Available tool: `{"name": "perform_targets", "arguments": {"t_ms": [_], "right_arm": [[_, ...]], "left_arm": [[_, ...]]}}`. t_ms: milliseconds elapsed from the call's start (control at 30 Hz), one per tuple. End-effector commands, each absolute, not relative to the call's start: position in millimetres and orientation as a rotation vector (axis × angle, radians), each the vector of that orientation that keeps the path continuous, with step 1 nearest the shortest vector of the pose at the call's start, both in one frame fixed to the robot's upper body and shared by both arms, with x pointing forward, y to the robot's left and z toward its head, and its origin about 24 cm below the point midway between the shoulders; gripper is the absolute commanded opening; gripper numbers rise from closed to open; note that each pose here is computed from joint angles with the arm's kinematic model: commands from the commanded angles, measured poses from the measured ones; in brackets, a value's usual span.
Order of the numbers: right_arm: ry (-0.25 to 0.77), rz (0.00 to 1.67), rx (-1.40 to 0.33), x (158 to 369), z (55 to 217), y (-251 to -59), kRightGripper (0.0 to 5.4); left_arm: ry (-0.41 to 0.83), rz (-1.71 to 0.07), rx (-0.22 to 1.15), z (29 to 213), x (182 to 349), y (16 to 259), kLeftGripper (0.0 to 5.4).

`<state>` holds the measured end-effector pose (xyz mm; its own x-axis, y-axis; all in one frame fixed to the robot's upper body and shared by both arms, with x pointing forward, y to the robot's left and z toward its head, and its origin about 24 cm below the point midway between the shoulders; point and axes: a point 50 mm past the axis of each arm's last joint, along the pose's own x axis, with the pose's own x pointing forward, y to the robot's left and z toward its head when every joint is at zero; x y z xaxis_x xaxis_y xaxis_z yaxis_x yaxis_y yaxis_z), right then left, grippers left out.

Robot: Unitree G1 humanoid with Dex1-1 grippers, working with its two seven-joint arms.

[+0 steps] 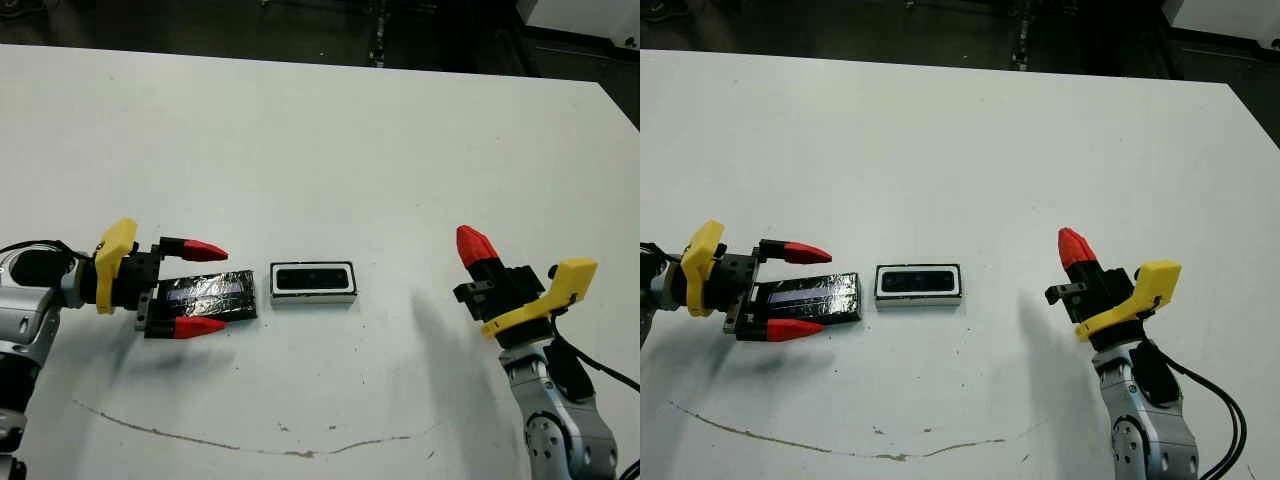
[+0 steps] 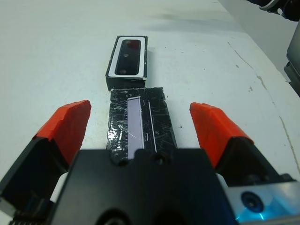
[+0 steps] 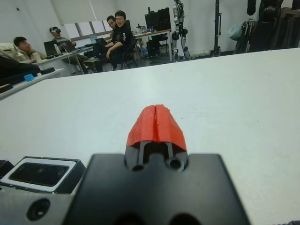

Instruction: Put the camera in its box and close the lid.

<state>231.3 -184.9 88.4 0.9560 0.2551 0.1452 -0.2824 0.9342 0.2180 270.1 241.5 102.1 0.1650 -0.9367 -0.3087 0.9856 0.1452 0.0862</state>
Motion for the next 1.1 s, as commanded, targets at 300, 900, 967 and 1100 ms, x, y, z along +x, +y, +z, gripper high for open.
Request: {"name": "perform_targets", "arguments": {"t_ms": [300, 900, 967, 1100], "right_arm": [[-0.105, 0.276, 0.238, 229.1, 87.2, -188.3, 0.01], [-0.108, 0.272, 0.222, 229.8, 88.5, -187.8, 0.01], [-0.109, 0.272, 0.223, 229.7, 88.5, -187.8, 0.01], [-0.107, 0.273, 0.227, 229.8, 88.0, -187.9, 0.01]], "left_arm": [[0.269, -1.364, 0.268, 85.3, 269.1, 242.6, 5.4], [0.391, -1.354, 0.245, 84.3, 273.7, 246.4, 5.4], [0.399, -1.358, 0.248, 85.4, 274.4, 246.6, 5.4], [0.376, -1.345, 0.321, 88.8, 274.2, 246.7, 5.4]]}}
